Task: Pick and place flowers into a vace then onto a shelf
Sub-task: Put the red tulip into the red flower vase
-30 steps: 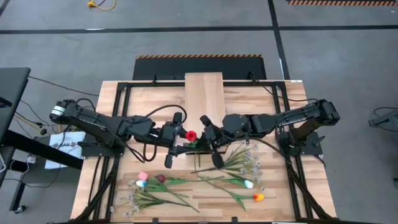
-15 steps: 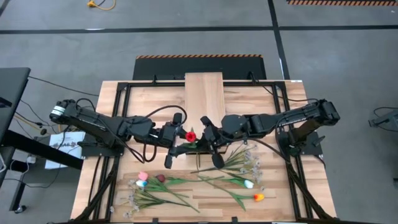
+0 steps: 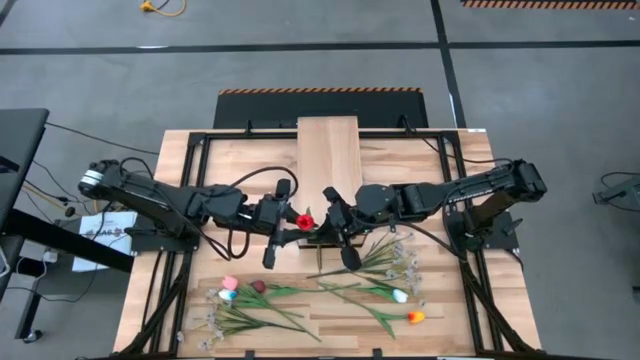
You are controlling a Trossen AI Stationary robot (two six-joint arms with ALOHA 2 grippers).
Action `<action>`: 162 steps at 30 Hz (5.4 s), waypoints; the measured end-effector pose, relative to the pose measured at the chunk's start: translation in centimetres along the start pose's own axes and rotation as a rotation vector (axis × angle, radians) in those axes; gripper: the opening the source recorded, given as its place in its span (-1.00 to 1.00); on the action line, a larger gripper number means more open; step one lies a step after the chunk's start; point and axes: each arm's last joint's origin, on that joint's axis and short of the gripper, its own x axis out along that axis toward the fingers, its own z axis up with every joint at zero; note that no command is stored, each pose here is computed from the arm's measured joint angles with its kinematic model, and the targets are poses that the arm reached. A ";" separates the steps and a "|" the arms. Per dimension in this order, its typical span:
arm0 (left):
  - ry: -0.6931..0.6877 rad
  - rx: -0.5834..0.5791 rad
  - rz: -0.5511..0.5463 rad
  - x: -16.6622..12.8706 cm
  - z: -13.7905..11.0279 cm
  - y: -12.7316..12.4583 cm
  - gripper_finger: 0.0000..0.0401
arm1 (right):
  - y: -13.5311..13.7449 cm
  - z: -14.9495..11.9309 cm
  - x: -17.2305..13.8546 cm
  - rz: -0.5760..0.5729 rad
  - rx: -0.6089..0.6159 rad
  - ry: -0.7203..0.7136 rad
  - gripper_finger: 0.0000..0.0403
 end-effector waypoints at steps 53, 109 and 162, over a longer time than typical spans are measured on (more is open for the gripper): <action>0.227 0.175 0.504 -9.4 1.7 2.3 -0.99 | -3.1 2.2 -1.8 -0.216 0.047 0.064 0.69; 0.448 0.191 0.594 -5.2 -2.2 3.8 -0.92 | -1.1 2.1 -1.4 -0.160 0.043 0.070 0.68; 0.596 0.049 0.609 -7.4 -3.9 3.5 -0.43 | -1.0 1.9 -1.4 -0.162 0.070 0.084 0.68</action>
